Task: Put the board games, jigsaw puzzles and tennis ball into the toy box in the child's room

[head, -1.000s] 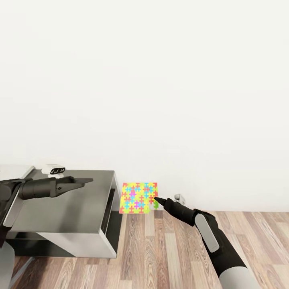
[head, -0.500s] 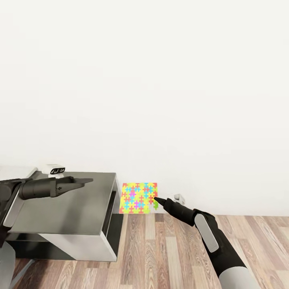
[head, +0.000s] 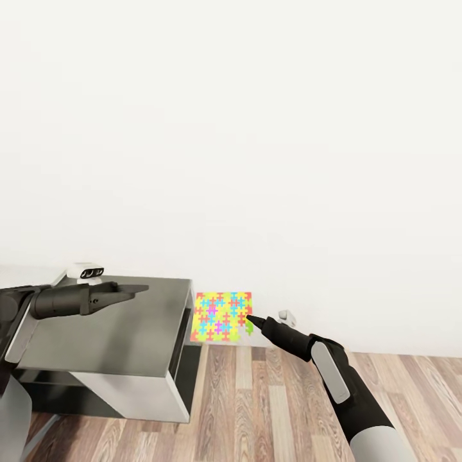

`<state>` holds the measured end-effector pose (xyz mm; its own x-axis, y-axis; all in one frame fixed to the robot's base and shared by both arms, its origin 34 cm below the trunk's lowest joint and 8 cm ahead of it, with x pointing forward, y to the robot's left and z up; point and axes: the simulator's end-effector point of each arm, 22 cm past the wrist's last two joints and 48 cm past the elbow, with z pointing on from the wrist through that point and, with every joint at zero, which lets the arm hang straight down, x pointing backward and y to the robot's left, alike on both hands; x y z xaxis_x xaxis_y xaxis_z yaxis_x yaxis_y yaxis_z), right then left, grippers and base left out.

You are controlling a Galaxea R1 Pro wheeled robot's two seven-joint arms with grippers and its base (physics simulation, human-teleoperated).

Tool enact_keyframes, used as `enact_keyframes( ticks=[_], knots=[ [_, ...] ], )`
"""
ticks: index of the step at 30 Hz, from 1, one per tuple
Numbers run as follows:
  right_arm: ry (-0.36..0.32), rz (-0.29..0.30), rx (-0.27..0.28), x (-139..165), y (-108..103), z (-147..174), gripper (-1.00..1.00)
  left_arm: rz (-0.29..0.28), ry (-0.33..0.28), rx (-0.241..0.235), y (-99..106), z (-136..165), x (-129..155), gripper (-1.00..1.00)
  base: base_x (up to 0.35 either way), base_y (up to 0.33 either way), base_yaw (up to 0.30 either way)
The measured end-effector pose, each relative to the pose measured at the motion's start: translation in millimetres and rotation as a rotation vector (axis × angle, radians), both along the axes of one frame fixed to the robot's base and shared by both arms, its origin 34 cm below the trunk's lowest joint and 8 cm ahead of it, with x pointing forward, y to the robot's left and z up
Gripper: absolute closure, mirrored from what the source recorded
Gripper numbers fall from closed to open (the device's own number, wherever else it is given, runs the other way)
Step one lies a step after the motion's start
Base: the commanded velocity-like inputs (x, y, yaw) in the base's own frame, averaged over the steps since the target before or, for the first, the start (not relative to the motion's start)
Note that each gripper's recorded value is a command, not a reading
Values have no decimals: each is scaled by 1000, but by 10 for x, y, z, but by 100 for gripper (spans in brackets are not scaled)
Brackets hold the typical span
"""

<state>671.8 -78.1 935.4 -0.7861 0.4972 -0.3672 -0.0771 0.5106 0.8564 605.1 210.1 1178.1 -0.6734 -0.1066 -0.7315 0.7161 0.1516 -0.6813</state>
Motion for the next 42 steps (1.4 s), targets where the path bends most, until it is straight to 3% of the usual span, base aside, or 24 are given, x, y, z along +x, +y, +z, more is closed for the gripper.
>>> enact_keyframes(
  ticks=[16, 42],
  knots=[
    [-25, 0, 1, 16, 0, 143, 100, 0, -25, 1, 1, 122, -45, -100, 0, 0, 104],
    [-27, -1, 3, 18, 2, 155, 100, 0, -24, 2, -2, 124, -47, -100, 0, 0, 4]
  ],
)
